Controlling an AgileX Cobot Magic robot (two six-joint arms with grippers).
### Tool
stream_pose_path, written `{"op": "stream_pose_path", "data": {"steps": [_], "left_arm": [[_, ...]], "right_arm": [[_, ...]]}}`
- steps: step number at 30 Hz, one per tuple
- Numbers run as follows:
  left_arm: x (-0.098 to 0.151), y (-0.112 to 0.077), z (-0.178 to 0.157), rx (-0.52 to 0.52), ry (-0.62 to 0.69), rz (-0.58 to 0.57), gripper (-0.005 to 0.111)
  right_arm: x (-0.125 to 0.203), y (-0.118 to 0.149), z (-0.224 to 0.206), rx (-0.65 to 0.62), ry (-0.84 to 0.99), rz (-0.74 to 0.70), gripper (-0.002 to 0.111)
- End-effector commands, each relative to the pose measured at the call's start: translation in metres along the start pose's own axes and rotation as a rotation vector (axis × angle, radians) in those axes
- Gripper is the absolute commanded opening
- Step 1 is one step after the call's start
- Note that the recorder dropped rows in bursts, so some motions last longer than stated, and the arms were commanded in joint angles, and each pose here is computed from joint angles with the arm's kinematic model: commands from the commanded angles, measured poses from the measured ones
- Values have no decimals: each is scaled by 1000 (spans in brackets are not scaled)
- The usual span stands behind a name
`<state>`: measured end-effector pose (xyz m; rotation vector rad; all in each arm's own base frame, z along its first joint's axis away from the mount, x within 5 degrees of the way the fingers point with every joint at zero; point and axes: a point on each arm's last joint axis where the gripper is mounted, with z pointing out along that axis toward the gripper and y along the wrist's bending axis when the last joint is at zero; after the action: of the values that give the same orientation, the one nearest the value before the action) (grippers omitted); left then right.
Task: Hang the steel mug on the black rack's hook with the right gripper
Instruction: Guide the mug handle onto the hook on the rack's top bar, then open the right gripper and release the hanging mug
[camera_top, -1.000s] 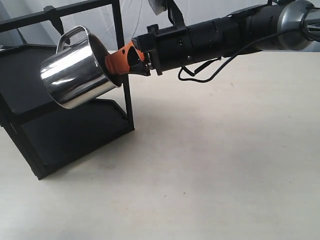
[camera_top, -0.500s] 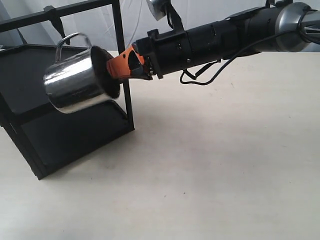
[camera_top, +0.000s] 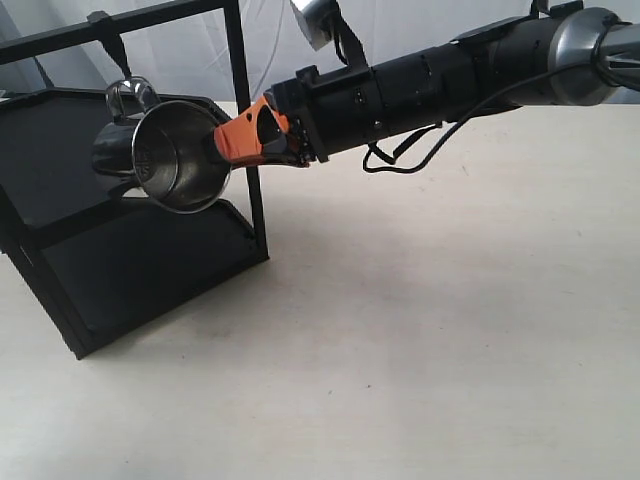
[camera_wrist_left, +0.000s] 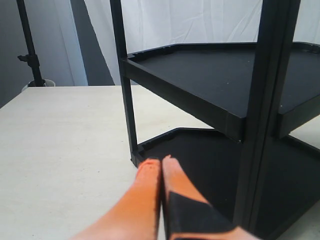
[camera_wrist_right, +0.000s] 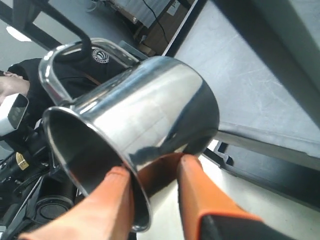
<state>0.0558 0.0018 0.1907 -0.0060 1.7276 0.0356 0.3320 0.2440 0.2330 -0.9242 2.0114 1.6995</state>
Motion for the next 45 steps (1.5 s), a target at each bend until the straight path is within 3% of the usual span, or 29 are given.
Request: {"op": "stream_pose_path", "data": {"steps": [1, 11, 17, 30, 35, 43, 45], "left_arm": [[-2, 0, -1, 0, -13, 4, 2], [-2, 0, -1, 0, -13, 4, 2], [-2, 0, -1, 0, -13, 4, 2], [-2, 0, -1, 0, -13, 4, 2], [-2, 0, -1, 0, -13, 4, 2], [-2, 0, -1, 0, -13, 4, 2], [-2, 0, -1, 0, -13, 4, 2]], "right_arm": [[-3, 4, -3, 1, -13, -6, 30], [-5, 13, -7, 13, 12, -38, 30], [-4, 13, -7, 20, 29, -36, 54], [0, 15, -9, 46, 87, -56, 51], [-5, 27, -14, 48, 75, -89, 51], [-15, 37, -47, 120, 50, -137, 51], [-18, 40, -59, 152, 44, -152, 44]]}}
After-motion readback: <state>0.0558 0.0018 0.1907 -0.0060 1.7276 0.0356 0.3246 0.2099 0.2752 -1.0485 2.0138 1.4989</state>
